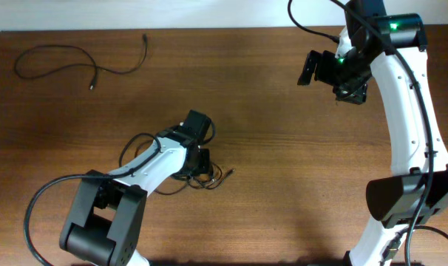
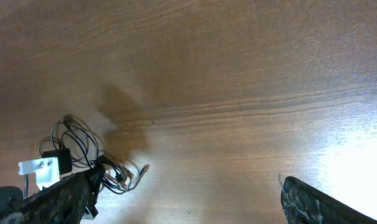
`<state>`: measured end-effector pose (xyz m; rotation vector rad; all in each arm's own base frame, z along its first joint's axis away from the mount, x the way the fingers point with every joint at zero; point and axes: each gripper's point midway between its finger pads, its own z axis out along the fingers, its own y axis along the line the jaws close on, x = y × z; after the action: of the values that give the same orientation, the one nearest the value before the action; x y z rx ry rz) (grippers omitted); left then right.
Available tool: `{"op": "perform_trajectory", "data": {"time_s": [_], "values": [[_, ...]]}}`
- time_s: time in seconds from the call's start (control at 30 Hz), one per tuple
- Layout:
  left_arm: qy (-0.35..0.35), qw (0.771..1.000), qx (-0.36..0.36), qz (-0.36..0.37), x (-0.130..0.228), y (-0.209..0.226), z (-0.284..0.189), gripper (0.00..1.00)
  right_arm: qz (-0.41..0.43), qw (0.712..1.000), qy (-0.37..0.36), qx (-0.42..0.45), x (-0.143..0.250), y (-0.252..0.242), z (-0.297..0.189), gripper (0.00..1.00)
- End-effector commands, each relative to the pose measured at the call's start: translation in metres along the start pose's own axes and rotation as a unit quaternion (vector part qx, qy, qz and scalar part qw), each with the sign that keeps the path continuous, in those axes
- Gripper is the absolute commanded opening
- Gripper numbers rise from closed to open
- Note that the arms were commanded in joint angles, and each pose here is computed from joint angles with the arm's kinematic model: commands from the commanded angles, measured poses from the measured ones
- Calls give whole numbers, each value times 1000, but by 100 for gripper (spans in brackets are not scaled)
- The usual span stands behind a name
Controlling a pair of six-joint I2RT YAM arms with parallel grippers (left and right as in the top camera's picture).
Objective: Untangle cables
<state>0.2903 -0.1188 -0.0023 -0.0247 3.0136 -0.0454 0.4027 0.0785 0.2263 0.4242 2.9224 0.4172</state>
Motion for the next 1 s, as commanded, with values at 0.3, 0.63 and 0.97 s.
{"op": "perform_trajectory", "data": {"time_s": [0.3, 0.63, 0.97], "values": [[2, 952, 302, 59, -15, -128, -52, 0, -4, 1000, -8, 2, -2, -2, -4, 99], [-281, 940, 173, 91, -146, -61, -299, 0, -4, 1000, -8, 2, -2, -2, -4, 98], [-311, 934, 113, -133, -178, 109, -332, 0, -4, 1000, -8, 2, -2, -2, -4, 99]]}}
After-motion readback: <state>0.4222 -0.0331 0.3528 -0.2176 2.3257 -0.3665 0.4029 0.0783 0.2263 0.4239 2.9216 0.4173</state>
